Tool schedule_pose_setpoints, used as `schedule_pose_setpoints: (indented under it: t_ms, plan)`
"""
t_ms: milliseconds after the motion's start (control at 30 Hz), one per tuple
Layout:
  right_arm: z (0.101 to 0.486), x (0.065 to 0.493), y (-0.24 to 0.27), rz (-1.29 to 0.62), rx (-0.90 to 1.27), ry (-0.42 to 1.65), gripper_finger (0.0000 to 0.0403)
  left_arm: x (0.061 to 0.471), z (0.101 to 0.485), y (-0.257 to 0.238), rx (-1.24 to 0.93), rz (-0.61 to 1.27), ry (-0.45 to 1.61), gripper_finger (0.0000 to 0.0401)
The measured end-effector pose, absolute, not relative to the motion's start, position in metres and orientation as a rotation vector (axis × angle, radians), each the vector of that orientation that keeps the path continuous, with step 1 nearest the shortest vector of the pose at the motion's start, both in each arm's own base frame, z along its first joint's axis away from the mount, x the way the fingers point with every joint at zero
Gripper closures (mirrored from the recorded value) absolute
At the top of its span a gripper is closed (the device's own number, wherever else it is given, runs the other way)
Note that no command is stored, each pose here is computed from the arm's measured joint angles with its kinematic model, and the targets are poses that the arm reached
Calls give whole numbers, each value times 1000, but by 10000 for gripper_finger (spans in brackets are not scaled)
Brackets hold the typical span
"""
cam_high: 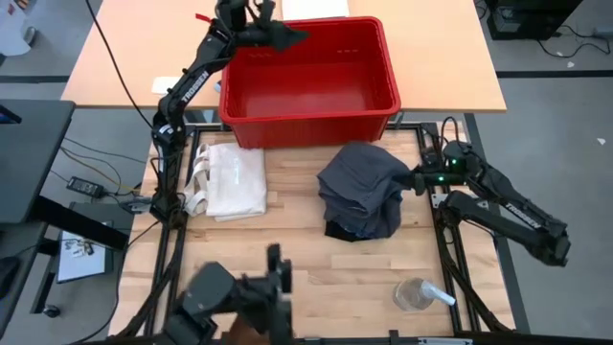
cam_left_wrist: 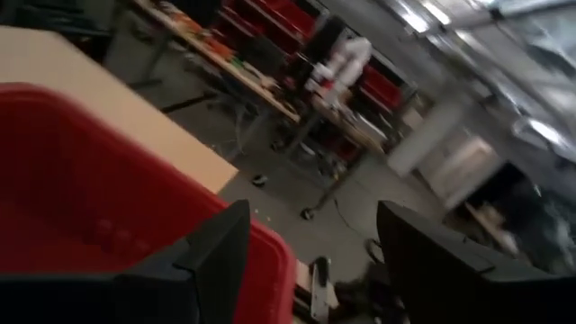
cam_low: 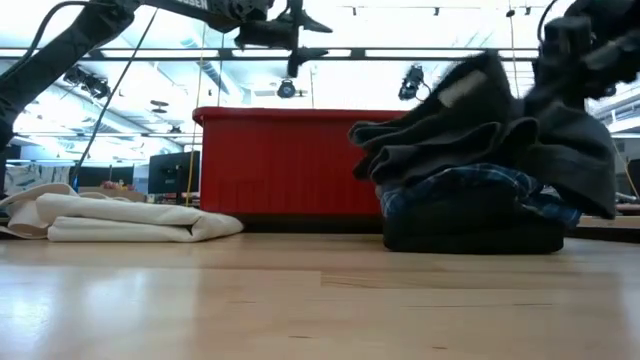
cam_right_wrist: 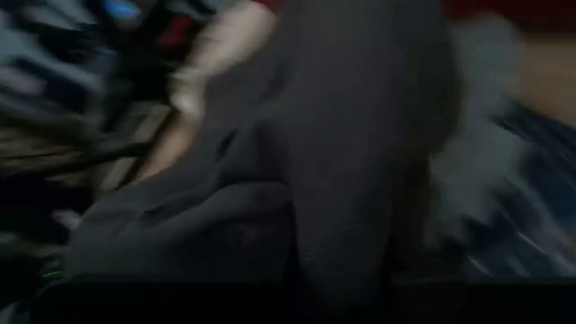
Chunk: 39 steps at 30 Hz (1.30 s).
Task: Fold laundry
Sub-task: Remove the gray shorts from the red laundry bin
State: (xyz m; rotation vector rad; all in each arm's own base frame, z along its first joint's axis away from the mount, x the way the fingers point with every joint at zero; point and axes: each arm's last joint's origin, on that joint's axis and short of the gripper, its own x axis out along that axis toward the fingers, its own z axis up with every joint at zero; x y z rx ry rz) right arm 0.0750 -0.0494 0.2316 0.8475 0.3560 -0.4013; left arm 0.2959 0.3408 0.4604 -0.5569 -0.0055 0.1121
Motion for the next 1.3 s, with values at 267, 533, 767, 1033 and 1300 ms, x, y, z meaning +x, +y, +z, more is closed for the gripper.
schedule_pose_setpoints:
  t_ms: [267,533,767,1033,1300]
  plan:
    - [219,68,-48,-517,882,483,237,350,456,283,-356,-90,79,154]
    - [244,57,-37,-517,937,591,107,400,429,203,-225,-178,313,154]
    - [289,40,-29,-720,843,638,84,445,395,152,-190,-247,417,154]
    - [324,40,-35,-865,754,562,97,501,328,107,-144,-242,536,155]
    - [370,31,-31,-907,642,306,113,536,299,76,-54,-294,422,155]
